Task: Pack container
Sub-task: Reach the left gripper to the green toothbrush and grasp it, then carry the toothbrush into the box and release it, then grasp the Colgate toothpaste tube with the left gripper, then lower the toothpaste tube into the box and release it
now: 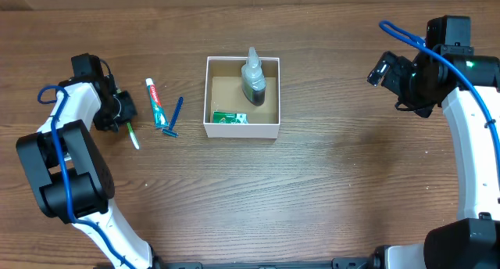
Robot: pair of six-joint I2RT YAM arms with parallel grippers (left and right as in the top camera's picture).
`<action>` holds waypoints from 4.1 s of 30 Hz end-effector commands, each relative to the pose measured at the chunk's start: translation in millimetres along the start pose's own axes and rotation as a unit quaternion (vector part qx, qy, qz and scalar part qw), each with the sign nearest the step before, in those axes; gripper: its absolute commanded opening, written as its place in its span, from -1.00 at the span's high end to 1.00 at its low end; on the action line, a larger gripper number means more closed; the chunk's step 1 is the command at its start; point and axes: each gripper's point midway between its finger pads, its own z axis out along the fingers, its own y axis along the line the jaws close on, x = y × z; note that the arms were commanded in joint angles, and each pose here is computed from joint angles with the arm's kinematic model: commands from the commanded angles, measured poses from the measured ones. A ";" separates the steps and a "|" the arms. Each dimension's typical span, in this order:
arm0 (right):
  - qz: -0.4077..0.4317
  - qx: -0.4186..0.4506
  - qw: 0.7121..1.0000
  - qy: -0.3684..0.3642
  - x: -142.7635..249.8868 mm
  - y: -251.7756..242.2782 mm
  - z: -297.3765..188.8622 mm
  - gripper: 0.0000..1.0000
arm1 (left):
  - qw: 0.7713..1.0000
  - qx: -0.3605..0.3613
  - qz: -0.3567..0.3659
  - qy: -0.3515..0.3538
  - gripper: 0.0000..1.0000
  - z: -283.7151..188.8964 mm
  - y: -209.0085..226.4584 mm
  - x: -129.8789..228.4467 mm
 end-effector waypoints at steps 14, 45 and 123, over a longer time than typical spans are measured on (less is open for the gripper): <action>0.002 -0.005 1.000 -0.013 -5.1 2.6 -7.0 -1.00 | 0.952 0.158 0.202 -0.167 0.92 -243.3 -199.6 15.8; 0.002 -0.005 1.000 -0.013 -5.1 2.6 -7.0 -1.00 | 0.980 0.025 0.165 -0.110 0.01 -131.9 -268.0 49.2; 0.002 -0.005 1.000 -0.013 -5.1 2.6 -7.0 -1.00 | 0.989 -0.011 0.135 -0.059 -0.14 -148.3 -190.7 5.8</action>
